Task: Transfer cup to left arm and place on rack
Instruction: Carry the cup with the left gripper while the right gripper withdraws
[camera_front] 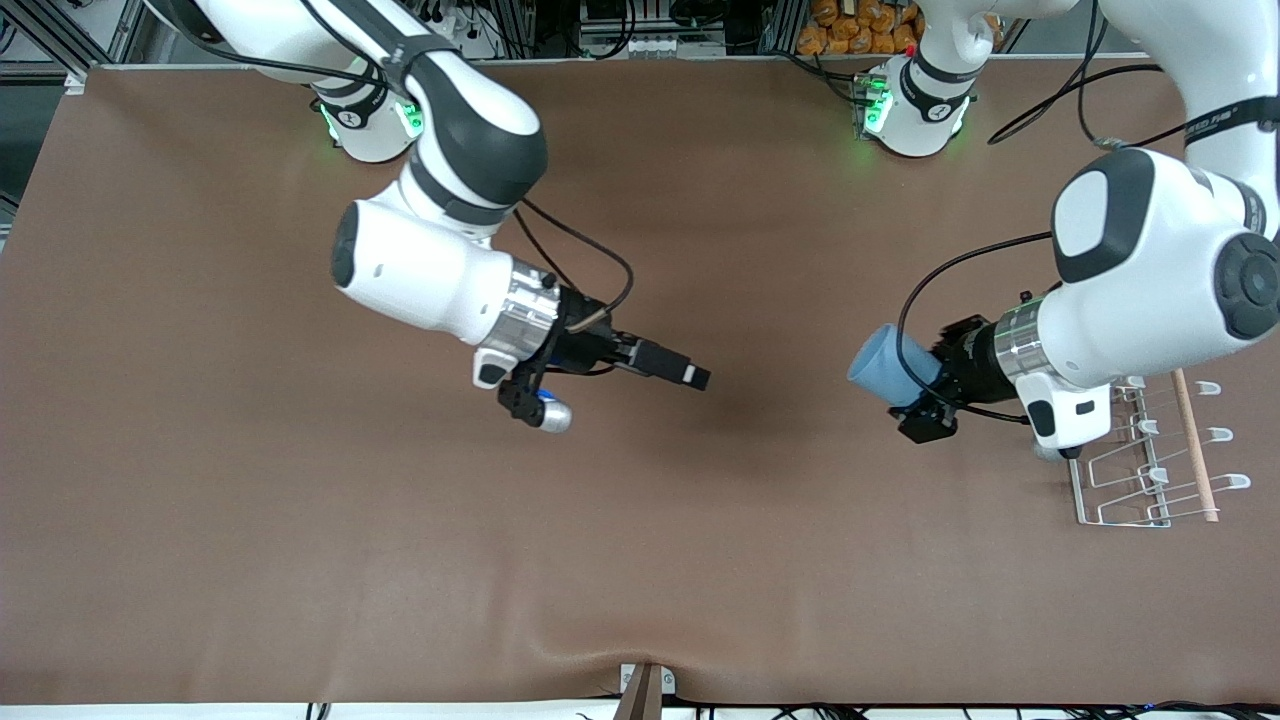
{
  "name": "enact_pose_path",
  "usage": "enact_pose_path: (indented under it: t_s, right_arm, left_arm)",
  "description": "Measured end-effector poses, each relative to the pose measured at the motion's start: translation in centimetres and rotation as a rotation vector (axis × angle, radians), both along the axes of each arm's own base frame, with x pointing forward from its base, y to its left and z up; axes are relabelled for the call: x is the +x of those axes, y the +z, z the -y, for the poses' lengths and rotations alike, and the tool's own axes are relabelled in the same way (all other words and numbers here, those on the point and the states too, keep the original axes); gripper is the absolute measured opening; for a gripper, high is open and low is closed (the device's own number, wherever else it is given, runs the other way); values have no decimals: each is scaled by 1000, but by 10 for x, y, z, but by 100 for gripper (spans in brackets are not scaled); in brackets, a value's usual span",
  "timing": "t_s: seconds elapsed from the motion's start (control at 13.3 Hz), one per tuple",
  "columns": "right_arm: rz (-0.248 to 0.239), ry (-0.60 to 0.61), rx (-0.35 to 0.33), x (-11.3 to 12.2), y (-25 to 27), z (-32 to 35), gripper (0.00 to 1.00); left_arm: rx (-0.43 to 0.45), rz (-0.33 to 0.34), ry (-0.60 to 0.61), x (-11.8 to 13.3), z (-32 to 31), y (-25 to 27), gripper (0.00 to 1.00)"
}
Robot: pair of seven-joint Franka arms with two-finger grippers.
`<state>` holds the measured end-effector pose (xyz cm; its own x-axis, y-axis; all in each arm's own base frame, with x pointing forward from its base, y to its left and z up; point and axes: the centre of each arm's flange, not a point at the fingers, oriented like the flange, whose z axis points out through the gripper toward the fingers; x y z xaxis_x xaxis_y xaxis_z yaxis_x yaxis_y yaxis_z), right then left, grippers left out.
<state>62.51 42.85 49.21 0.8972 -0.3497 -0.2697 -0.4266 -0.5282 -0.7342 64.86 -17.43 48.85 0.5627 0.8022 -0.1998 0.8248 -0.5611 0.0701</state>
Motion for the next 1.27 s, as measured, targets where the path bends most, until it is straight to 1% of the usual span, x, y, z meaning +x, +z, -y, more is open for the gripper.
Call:
enact_pose_path:
  t_s: [0.15,0.3,0.37,0.52,0.6,0.75,0.9,1.05,1.27]
  right_arm:
    - [27,41,-77,1,0,9,100]
    - [46,93,-169,0,-2,15,100]
    - [53,115,-209,0,-3,19,100]
    - [65,187,-284,1,-6,35,100]
    - [79,230,-321,4,-7,47,100]
    - [100,291,-422,9,-10,72,100]
    - [87,344,-537,8,-12,100,100]
    - [77,413,-591,7,-7,134,100]
    - [63,461,-623,12,0,195,100]
  left_arm:
    - [125,28,-47,0,-6,-2,73]
    - [286,53,-83,3,-21,-5,73]
    - [346,58,-89,5,-31,-6,73]
    - [453,26,-82,6,-57,-10,73]
    - [509,19,-72,7,-70,-13,73]
    - [629,22,-50,13,-98,-17,73]
    - [754,20,-54,19,-123,-24,73]
    - [857,30,-74,24,-132,-27,73]
    - [1034,39,-126,30,-143,-38,73]
